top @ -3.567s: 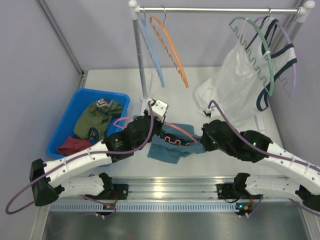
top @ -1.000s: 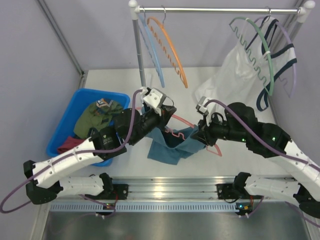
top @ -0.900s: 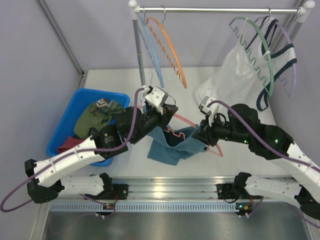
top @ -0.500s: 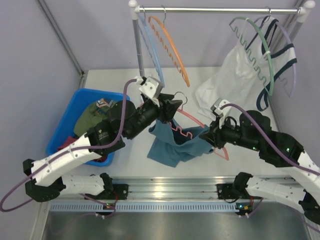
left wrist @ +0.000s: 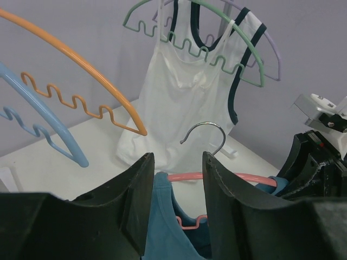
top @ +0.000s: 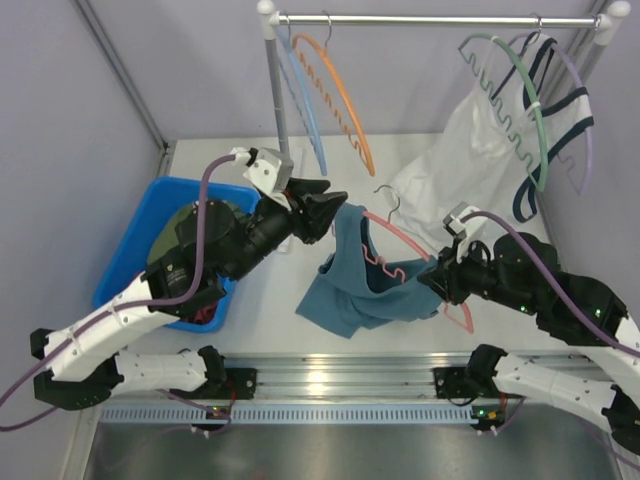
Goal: Place the tank top on the hanger
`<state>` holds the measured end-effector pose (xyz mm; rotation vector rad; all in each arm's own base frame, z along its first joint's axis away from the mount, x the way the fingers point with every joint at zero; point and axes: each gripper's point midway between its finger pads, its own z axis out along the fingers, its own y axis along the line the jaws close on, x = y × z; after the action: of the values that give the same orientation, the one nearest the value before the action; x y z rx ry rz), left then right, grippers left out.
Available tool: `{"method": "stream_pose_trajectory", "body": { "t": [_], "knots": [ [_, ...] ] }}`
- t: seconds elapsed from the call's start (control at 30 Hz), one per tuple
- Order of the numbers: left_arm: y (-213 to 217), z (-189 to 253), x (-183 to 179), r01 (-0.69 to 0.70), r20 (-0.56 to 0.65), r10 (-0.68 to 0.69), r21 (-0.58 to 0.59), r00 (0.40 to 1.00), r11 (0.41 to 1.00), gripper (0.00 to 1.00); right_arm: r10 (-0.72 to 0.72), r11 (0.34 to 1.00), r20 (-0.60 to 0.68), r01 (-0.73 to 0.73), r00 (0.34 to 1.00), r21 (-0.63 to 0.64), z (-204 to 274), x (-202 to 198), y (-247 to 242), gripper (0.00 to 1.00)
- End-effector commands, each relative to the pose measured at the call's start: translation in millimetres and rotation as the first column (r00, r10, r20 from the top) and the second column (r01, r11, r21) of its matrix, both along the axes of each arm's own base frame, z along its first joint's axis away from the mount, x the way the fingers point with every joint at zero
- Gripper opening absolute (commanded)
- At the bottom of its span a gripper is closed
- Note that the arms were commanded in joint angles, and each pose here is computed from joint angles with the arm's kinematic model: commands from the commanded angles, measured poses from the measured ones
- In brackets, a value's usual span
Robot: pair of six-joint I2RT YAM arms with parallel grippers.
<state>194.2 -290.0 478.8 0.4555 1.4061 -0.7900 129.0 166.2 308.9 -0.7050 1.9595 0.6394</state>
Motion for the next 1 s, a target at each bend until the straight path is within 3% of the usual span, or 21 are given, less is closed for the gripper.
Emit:
{"method": "stream_pose_trajectory", "body": {
  "t": [0.0,0.1,0.3,0.37,0.43,0.63,0.97],
  "knots": [
    [10,27,-6,0.009,0.043,-0.007,-0.053,0.999,0.999,0.46,-0.145,0.984,0.023,0.142,0.989,0.104,28,7,-19,0.0],
    [10,27,-8,0.017,0.048,-0.015,-0.043,0.999,0.999,0.46,-0.289,0.955,-0.005,0.288,0.957,0.068,20,20,-36,0.0],
    [3,15,-4,0.015,0.04,-0.015,0.006,0.999,1.0,0.43,-0.426,0.905,-0.013,0.426,0.905,0.005,15,45,-39,0.0],
    [-4,4,-1,0.016,0.024,-0.017,0.034,1.0,0.999,0.48,-0.47,0.882,0.001,0.47,0.883,-0.022,14,60,-37,0.0],
    [-7,-5,0,0.019,0.011,-0.019,0.052,1.0,0.998,0.52,-0.487,0.873,-0.004,0.487,0.873,-0.033,13,74,-38,0.0],
    [-6,-23,-1,0.024,-0.003,-0.024,0.074,1.0,0.997,0.53,-0.484,0.874,-0.019,0.485,0.875,0.044,32,125,-43,0.0],
    [-1,-47,-8,0.046,-0.043,-0.042,0.096,0.998,0.994,0.53,-0.53,0.847,0.08,0.521,0.844,0.111,116,166,-56,0.0]
  ]
}}
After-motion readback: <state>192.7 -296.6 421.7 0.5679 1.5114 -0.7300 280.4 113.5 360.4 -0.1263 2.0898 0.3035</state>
